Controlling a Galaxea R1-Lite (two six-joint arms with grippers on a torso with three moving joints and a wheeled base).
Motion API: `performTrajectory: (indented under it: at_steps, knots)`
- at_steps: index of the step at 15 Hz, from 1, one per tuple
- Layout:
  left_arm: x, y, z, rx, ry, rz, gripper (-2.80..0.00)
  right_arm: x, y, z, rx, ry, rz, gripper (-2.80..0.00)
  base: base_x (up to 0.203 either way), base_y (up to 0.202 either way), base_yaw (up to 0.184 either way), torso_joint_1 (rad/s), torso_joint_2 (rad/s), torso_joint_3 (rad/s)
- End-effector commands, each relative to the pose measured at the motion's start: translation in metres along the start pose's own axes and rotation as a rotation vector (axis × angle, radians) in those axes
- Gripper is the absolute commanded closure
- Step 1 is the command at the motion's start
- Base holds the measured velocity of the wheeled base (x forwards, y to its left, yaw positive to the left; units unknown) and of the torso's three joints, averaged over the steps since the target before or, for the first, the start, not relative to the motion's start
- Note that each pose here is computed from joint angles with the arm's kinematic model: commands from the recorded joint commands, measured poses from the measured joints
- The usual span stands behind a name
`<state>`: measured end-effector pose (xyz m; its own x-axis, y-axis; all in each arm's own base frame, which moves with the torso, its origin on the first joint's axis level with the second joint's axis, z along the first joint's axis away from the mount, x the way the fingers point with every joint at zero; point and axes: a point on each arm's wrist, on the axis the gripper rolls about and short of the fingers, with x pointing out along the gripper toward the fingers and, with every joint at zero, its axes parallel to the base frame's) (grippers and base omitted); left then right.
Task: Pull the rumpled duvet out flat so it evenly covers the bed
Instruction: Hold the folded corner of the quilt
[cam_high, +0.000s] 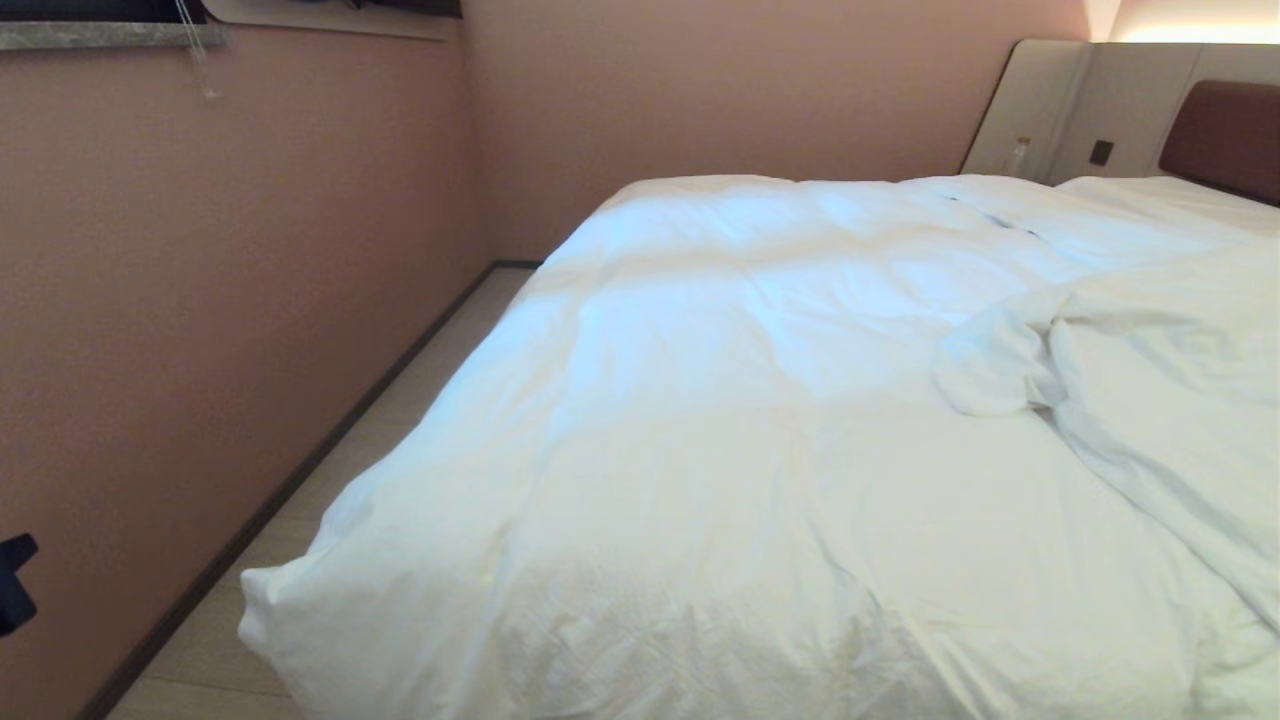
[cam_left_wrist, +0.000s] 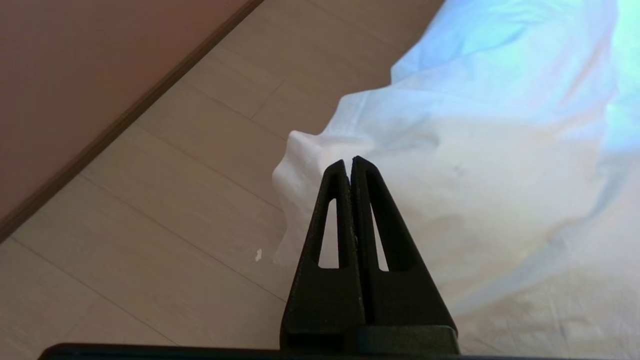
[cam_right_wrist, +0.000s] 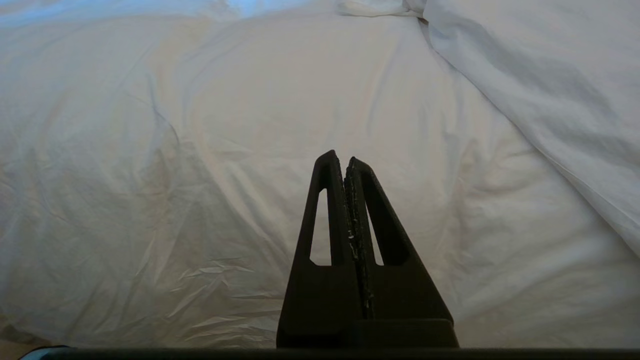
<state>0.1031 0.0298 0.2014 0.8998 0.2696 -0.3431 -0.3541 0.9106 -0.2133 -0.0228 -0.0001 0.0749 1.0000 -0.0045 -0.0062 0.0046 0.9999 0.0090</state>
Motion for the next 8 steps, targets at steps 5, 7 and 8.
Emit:
performTrajectory:
  at_steps: [5, 7, 8]
  knots:
    - [-0.035, -0.006, -0.007, 0.046, -0.124, -0.059, 0.00, 0.000, 0.000, 0.000, 0.000, 0.000, 0.000, 0.00, 0.000, 0.000, 0.000, 0.000, 0.00, 0.000]
    - [-0.045, -0.004, -0.009, 0.056, -0.161, -0.070, 0.00, 0.000, 0.000, 0.000, 0.000, 0.000, 0.000, 0.00, 0.000, 0.000, 0.000, 0.000, 0.00, 0.000]
    - [-0.050, -0.003, -0.011, 0.061, -0.179, -0.075, 0.00, 0.000, 0.000, 0.000, 0.000, 0.000, 0.000, 0.00, 0.000, 0.000, 0.000, 0.000, 0.00, 0.000]
